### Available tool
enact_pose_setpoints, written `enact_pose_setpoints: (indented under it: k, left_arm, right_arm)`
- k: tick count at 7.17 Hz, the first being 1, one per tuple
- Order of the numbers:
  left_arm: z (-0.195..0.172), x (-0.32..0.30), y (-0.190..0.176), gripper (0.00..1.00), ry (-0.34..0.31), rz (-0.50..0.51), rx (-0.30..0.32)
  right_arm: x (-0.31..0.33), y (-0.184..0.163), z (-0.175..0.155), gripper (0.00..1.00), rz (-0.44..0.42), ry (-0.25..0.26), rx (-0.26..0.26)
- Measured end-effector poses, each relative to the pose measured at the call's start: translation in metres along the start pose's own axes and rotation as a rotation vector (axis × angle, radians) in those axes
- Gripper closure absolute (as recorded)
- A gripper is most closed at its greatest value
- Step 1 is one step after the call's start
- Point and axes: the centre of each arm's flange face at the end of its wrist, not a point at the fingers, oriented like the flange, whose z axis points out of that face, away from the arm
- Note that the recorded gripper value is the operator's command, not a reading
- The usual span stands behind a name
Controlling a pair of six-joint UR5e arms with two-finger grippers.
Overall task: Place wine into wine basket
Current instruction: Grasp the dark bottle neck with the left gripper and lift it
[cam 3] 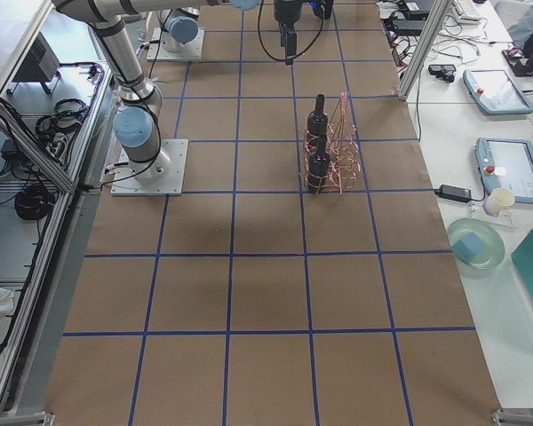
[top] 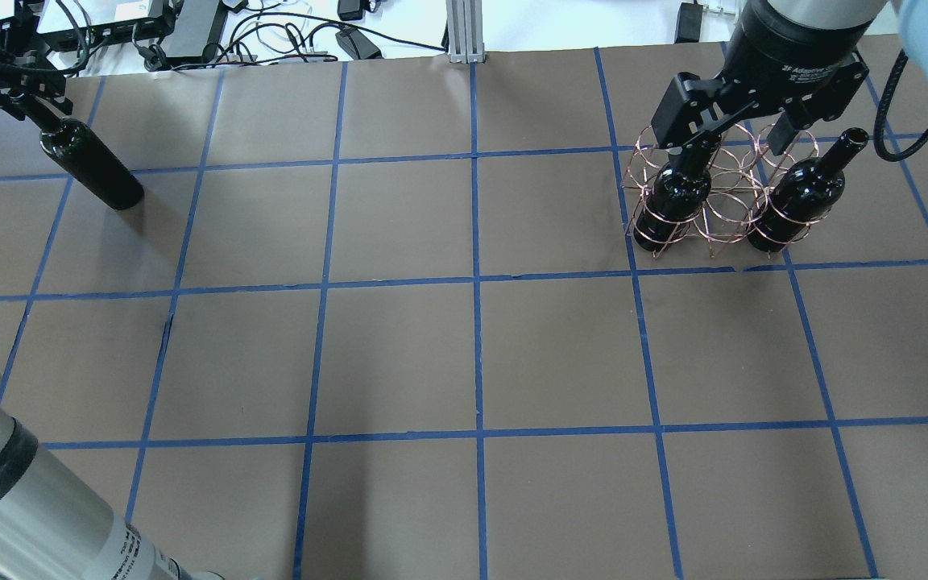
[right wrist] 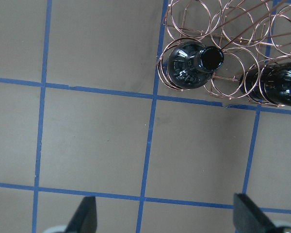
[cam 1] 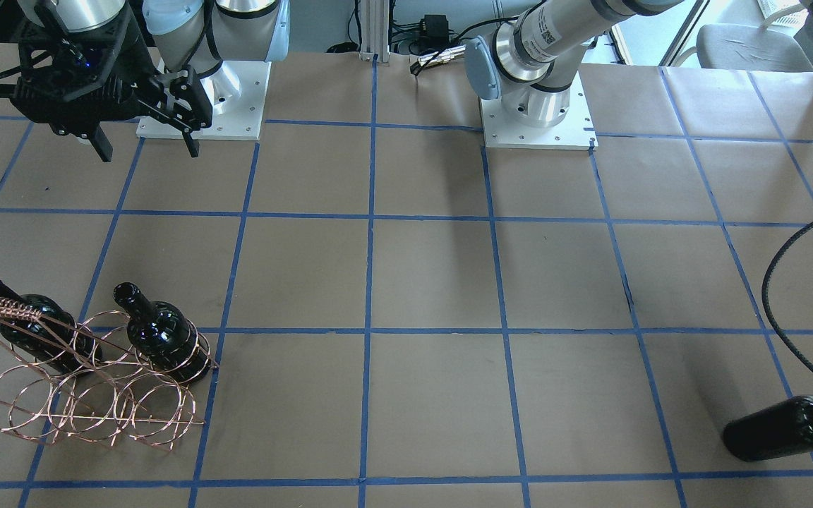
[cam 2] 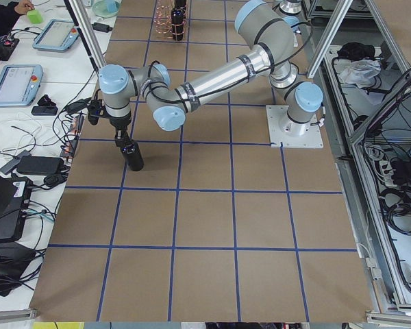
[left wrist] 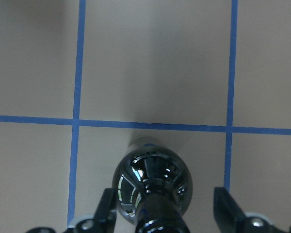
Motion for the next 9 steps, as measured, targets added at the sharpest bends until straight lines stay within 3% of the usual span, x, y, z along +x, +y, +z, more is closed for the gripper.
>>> enact_pose_setpoints:
  k: [1,6,9]
  left_arm:
    - [0.000,0.000,0.000,1.00,-0.003,0.003,-0.003]
    - [-0.019,0.006,0.008,1.00,0.002,0.010,-0.006]
    - [-0.050,0.073,0.035,1.00,0.022,-0.010,-0.022]
  right_arm:
    - [0.000,0.000,0.000,0.01,0.000,0.000,0.000]
    - [0.000,0.000,0.001,0.01,-0.001,-0.001,-0.001]
    - [0.000,0.000,0.002,0.01,-0.001,0.000,0.001]
